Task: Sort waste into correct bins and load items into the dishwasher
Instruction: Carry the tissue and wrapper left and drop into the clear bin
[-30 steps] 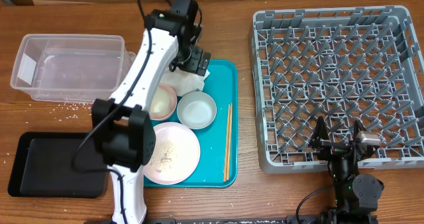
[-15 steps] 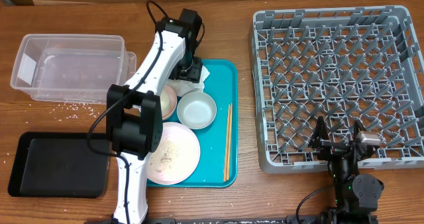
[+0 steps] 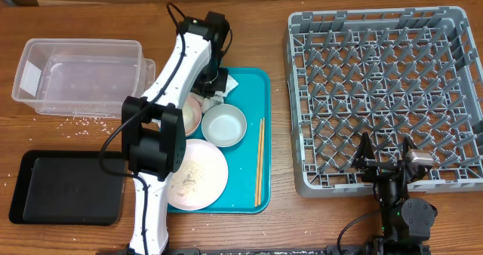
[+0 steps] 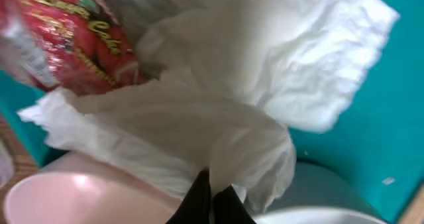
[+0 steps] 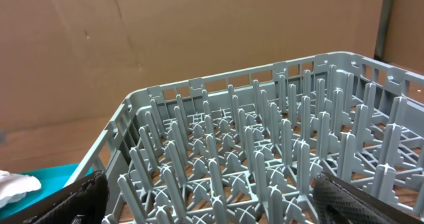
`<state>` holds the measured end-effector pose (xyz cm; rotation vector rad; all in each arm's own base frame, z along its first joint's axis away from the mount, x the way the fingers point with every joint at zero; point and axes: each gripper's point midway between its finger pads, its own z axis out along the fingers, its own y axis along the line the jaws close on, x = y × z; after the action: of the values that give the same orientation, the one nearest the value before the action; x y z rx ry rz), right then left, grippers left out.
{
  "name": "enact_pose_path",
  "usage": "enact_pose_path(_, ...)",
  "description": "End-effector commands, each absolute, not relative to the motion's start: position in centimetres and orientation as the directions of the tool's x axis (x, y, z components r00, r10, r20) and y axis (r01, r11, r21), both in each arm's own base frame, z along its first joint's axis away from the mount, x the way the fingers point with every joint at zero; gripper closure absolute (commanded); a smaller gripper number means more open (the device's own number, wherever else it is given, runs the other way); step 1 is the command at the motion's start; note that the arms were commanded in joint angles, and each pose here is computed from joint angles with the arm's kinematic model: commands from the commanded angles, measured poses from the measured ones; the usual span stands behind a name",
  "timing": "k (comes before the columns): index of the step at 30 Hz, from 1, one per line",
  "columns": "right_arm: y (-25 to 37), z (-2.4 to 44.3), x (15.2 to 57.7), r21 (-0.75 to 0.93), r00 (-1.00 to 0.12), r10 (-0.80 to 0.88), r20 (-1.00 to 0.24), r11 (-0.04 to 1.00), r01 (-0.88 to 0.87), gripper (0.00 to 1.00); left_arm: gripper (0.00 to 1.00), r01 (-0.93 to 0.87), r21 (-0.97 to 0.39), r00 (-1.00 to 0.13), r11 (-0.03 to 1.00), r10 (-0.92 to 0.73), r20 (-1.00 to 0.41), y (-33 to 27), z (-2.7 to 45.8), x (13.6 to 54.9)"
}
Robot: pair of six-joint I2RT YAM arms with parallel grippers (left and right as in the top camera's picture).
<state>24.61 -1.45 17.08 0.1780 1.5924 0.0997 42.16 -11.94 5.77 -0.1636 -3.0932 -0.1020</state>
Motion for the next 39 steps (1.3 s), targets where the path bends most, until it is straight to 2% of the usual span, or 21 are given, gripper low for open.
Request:
enact_pose_path(1,-1.7,16.9,24.6,0.170,-0.015,0.171,-0.985,0.983,0.065,0.00,0.96,0.077,-0.019,-0.995,0.997,0.076,-0.068,-13.4,10.7,43.9)
enact_pose_path(6,-1.7,16.9,24.6,0.170,-0.015,0.171,-0.985,0.983,0.065,0.00,0.96,0.085,-0.117,-0.969,0.989,0.055,-0.241,-14.2,18.8,45.0)
enact_pose_path(10,-1.7,16.9,24.6,0.170,-0.015,0.171,-0.985,0.983,0.065,0.00,0.96,0.078,-0.135,-0.942,0.988,0.029,-0.334,-13.2,22.8,45.0)
enact_pose_path(16,-1.7,16.9,24.6,0.170,-0.015,0.172,-0.985,0.983,0.065,0.00,0.96,0.011,-0.130,-0.920,0.991,-0.041,-0.390,-9.7,25.0,45.6)
enact_pose_path(24,-1.7,16.9,24.6,0.170,-0.015,0.171,-0.985,0.983,0.065,0.00,0.96,-0.289,-0.183,-0.832,0.940,-0.341,-0.437,0.2,25.8,48.1)
enact_pose_path(32,-1.7,16.9,24.6,0.170,-0.015,0.172,-0.985,0.983,0.065,0.00,0.96,-0.578,-0.221,-0.696,0.786,-0.616,-0.370,9.9,23.7,47.4)
enact_pose_path(39,-1.7,16.9,24.6,0.170,-0.015,0.171,-0.985,0.983,0.065,0.00,0.96,-0.841,-0.244,-0.438,0.482,-0.873,-0.215,14.1,19.5,45.5)
